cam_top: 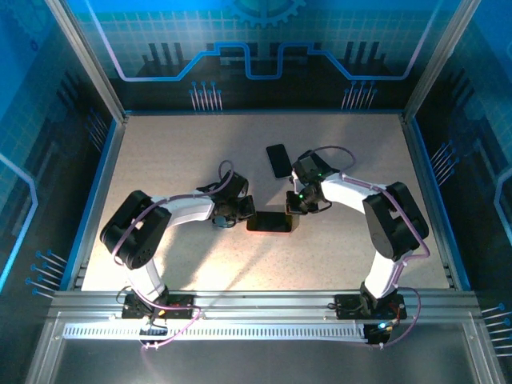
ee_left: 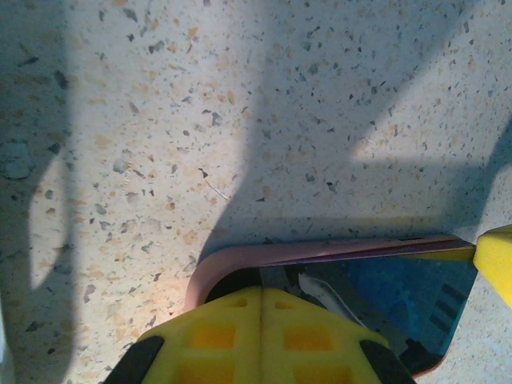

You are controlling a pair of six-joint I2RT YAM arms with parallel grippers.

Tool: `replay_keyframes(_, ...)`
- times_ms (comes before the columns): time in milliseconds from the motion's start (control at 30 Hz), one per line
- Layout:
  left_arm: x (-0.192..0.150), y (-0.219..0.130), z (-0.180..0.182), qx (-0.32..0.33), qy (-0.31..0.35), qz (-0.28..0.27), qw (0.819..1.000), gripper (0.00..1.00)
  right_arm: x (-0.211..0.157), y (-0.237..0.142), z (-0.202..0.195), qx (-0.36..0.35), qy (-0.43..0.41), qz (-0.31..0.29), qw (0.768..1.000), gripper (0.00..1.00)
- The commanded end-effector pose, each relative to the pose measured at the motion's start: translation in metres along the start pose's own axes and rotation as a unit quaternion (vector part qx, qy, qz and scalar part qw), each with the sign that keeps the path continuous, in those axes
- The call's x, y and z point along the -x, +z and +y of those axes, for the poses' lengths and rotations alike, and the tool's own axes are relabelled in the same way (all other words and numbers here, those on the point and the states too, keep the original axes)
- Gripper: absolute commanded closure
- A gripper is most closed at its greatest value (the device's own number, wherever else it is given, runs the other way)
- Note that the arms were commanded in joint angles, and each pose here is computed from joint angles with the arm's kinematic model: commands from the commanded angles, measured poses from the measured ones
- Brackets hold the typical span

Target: Put the phone into the phone case

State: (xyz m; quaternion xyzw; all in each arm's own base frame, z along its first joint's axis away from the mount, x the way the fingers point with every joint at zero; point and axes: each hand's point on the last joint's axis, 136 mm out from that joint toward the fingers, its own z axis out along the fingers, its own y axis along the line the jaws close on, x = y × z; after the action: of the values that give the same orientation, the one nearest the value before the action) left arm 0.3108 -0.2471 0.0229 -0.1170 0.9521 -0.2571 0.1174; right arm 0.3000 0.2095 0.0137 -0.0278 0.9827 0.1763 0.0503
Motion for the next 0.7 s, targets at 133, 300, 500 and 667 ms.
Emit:
replay_keyframes(133,-0.054,0.016,0.067,0.101,-0.038,0.084,0.991,0.97,-0.131,0.081,-0.046,-0.078,0.019,0.171,0.982,1.00)
replay_keyframes(300,-0.052,0.014,0.066,0.104,-0.034,0.081,0.991,0.98,-0.136,0.063,-0.043,-0.066,0.039,0.151,0.986,1.00)
replay_keyframes(500,-0.044,0.010,0.061,0.106,-0.024,0.072,0.991,0.98,-0.129,0.026,-0.029,-0.043,0.054,0.107,0.992,1.00)
replay_keyframes(667,-0.041,0.008,0.058,0.103,-0.020,0.066,0.992,0.98,-0.128,0.007,-0.020,-0.027,0.057,0.096,0.993,1.00)
